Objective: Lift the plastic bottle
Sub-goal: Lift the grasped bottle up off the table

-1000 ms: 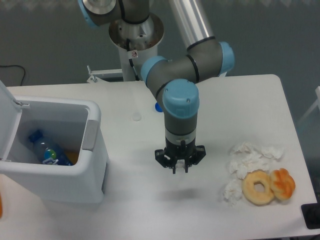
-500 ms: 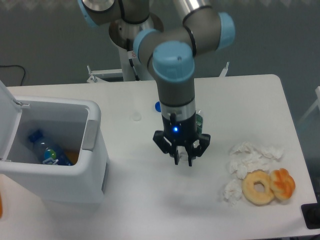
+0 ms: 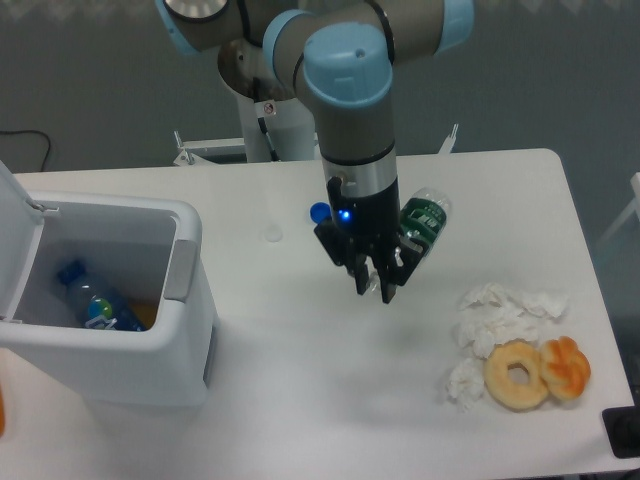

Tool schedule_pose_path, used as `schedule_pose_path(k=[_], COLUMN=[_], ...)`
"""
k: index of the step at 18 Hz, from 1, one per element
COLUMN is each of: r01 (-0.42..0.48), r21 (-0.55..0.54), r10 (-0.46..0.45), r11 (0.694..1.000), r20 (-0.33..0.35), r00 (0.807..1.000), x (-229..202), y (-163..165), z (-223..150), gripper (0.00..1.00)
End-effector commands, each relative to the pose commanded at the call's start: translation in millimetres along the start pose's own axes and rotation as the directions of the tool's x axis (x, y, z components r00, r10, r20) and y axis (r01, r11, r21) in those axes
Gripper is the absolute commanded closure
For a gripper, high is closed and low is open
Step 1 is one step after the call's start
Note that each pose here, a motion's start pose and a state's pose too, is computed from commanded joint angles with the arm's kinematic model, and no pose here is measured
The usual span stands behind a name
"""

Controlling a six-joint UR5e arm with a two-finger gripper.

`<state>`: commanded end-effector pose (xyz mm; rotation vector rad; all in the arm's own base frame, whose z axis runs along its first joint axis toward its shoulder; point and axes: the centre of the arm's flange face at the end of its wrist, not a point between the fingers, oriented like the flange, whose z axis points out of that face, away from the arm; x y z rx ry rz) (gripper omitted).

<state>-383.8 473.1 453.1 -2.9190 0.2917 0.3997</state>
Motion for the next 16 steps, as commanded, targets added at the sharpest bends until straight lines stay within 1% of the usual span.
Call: schedule_pose_path(k=[2,16], r01=[-0.015,-0.019], r21=[-0.005,-0.005], r10=[0.015,0.018], r11=[1.000,1.000], r20=[-0.011,-0.011], r00=[1.000,1.000], x=[1.1,-0.9], y=[0.6,2.5], z=[1.2,0.8], gripper=[0.76,0.76])
